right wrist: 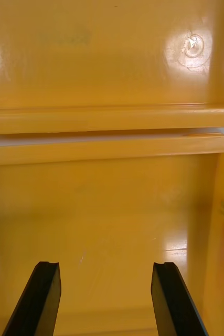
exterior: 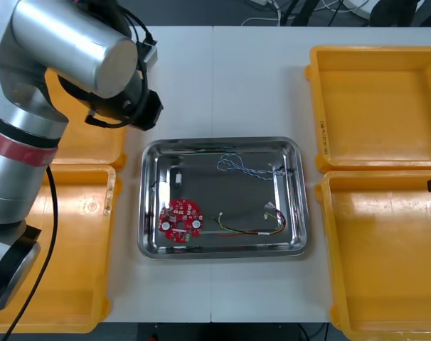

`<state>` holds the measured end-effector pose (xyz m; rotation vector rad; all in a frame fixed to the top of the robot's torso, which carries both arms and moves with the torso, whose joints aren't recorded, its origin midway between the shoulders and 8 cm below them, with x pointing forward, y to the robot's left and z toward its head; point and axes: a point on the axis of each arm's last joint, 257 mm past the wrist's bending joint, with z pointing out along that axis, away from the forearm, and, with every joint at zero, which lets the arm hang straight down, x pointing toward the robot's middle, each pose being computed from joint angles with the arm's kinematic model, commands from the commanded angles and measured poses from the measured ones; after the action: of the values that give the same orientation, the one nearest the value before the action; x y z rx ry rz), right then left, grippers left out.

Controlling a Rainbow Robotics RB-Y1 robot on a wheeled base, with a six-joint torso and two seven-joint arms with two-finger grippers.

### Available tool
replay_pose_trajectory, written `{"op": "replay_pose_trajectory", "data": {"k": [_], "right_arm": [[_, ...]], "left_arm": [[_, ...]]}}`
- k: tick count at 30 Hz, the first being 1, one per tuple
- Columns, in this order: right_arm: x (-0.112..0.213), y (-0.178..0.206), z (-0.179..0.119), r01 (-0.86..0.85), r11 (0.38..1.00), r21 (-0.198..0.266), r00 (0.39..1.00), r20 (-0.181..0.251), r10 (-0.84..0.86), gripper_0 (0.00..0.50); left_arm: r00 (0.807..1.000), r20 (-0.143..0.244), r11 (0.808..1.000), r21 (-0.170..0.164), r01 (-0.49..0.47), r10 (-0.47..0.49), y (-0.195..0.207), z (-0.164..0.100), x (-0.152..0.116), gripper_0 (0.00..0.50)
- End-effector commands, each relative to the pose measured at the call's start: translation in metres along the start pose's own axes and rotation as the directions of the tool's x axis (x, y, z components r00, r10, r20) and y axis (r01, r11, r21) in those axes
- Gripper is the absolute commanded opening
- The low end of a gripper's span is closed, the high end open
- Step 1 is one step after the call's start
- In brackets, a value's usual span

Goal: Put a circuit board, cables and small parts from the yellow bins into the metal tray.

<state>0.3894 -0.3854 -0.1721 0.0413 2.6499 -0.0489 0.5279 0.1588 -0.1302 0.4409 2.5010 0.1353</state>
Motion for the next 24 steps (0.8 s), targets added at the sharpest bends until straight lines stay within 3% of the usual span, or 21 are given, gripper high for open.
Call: {"op": "replay_pose_trajectory", "data": {"k": [1, 12, 16, 24], "right_arm": [[-0.009, -0.006, -0.013, -0.035, 0.999, 0.0, 0.998, 0.047, 0.035, 0.5], [-0.005, -0.007, -0.013, -0.036, 0.999, -0.006, 0.999, 0.041, 0.036, 0.5], [-0.004, -0.006, -0.012, -0.036, 0.999, -0.01, 0.999, 0.037, 0.037, 0.5], [-0.002, -0.005, -0.012, -0.041, 0.999, -0.015, 0.999, 0.032, 0.041, 0.5]], "left_arm": [[1.0, 0.02, 1.0, 0.012, -0.018, 0.018, -0.042, -0.001, 0.0, 0.0], [0.999, 0.006, 0.998, 0.038, 0.053, -0.053, -0.106, 0.017, 0.02, 0.0], [0.997, 0.031, 0.997, 0.046, 0.07, -0.071, -0.121, 0.033, 0.029, 0.0], [0.998, 0.035, 0.997, 0.048, 0.052, -0.054, -0.137, 0.053, 0.052, 0.0]]}}
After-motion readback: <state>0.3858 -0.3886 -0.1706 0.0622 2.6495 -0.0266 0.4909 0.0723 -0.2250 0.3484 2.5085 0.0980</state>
